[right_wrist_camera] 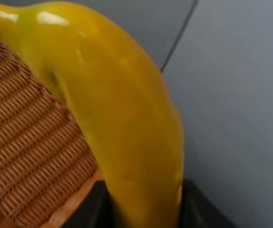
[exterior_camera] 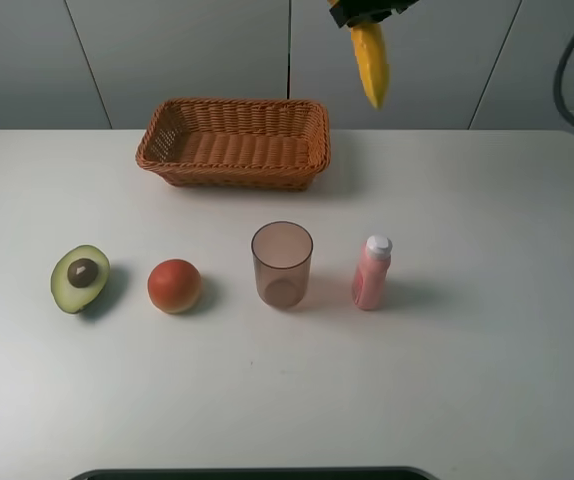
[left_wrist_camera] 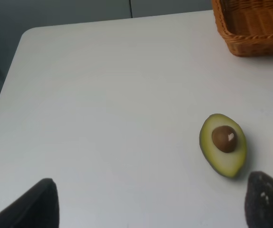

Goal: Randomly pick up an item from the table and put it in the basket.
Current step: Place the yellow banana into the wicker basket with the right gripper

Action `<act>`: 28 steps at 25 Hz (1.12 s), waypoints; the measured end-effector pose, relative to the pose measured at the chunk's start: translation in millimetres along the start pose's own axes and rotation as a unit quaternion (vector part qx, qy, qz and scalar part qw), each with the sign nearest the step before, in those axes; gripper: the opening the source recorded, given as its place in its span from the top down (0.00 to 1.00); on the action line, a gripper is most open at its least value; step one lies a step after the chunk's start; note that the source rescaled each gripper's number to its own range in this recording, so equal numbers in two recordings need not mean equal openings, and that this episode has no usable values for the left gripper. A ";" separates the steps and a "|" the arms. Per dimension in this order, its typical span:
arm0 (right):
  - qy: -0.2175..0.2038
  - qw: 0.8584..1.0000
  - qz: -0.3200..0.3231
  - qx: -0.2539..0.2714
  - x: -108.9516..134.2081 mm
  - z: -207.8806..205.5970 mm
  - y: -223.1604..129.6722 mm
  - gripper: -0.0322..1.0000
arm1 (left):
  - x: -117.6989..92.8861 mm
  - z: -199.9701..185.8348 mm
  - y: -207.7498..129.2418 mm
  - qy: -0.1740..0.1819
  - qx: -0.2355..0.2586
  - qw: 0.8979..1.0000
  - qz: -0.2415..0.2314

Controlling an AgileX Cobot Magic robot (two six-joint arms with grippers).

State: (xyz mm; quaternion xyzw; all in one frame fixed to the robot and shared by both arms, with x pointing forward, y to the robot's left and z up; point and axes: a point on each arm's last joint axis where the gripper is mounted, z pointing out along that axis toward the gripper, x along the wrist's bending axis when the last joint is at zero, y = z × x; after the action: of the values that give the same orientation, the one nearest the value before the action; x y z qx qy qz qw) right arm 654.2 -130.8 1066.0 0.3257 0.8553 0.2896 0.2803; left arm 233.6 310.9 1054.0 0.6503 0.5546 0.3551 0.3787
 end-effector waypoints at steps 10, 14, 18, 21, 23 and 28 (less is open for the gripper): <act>0.057 0.962 -0.266 -0.029 82.3 93.8 26.0 0.97 | 0.0 0.0 0.0 0.000 0.000 1.000 0.000; 0.079 0.958 -0.275 -0.016 99.1 124.2 12.7 0.97 | 0.0 0.0 0.0 0.000 0.000 1.000 0.000; 0.099 0.958 -0.269 0.005 109.2 147.2 -5.4 0.97 | 0.0 0.0 0.0 0.000 0.000 1.000 0.000; 0.102 0.958 -0.267 0.007 110.4 150.1 -7.5 0.97 | 0.0 0.0 0.0 0.000 0.000 1.000 0.000; 0.099 0.959 -0.265 0.002 109.3 149.1 -4.5 0.97 | 0.0 0.0 0.0 0.000 0.000 1.000 0.000; 0.097 0.962 -0.257 -0.001 108.3 147.9 -1.3 0.97 | 0.0 0.0 0.0 0.000 0.000 1.000 0.000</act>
State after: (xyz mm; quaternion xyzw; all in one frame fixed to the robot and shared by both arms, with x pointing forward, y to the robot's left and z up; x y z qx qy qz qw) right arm 684.2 -7.4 933.8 0.0647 0.9328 0.2392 0.2617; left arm 233.6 310.9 1054.0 0.6503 0.5546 0.3551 0.3787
